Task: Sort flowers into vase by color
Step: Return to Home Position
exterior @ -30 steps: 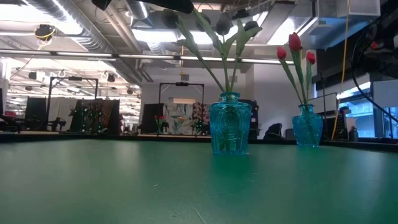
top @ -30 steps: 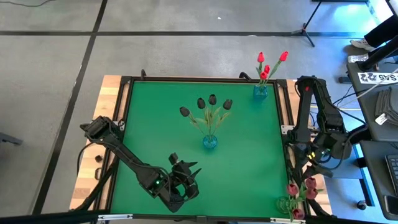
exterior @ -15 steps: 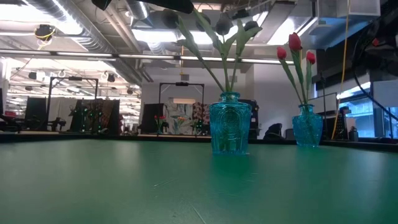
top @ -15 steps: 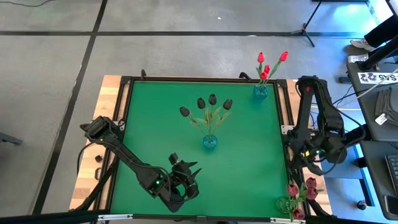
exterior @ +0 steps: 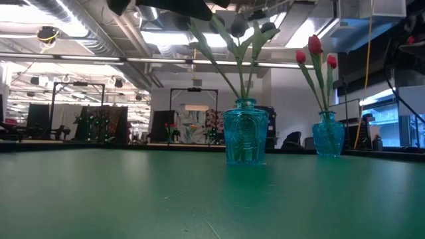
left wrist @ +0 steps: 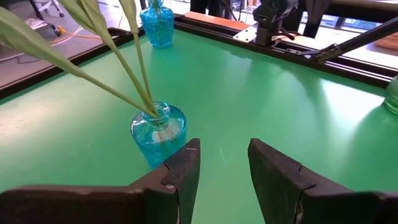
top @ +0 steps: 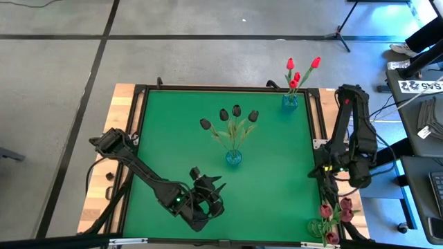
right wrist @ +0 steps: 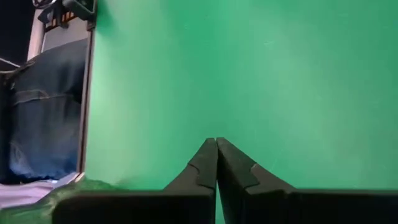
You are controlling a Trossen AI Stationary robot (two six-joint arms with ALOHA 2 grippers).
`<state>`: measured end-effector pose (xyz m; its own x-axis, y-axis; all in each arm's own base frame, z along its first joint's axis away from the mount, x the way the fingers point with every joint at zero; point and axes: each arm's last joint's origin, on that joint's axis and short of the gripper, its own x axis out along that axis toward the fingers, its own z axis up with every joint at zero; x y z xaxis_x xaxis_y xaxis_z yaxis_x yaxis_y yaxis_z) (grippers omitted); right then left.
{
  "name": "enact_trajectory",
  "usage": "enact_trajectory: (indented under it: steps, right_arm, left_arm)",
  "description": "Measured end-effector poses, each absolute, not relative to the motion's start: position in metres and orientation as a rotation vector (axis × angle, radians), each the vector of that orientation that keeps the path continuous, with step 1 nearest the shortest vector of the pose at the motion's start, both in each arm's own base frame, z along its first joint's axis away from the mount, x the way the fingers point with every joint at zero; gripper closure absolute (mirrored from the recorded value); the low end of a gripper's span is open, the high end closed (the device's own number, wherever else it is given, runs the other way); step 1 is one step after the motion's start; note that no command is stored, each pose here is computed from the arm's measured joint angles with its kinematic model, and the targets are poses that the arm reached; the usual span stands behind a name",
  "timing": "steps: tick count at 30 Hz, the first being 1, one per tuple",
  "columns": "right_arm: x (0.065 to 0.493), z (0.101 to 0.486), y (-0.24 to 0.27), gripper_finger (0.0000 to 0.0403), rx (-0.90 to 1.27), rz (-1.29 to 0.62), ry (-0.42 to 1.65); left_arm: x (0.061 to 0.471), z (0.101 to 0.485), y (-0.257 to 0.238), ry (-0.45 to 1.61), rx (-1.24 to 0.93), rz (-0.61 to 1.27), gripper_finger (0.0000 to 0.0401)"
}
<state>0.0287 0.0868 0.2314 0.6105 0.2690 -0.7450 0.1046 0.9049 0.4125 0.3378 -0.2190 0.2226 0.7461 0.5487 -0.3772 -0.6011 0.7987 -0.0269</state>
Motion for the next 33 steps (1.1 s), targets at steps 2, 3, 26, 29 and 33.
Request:
enact_trajectory:
  steps: [2,3,26,29,33]
  right_arm:
    - [0.032,0.227,0.087,0.0400,0.444,0.094,0.908]
    - [0.034,0.226,0.088,0.0400,0.447,0.099,0.902]
    - [0.126,0.216,0.053,0.0402,0.397,0.233,0.534]
    - [0.133,0.219,0.037,0.0403,0.373,0.200,0.491]
    - [0.137,0.221,0.018,0.0403,0.322,0.134,0.442]
  left_arm:
    - [0.339,0.223,-0.217,0.365,-0.147,0.635,0.0268]
    - [0.340,0.223,-0.216,0.365,-0.149,0.635,0.0268]
    - [0.346,0.222,-0.210,0.411,-0.132,0.610,0.0268]
    - [0.355,0.221,-0.194,0.464,-0.120,0.613,0.0268]
    - [0.364,0.218,-0.164,0.584,-0.084,0.625,0.0268]
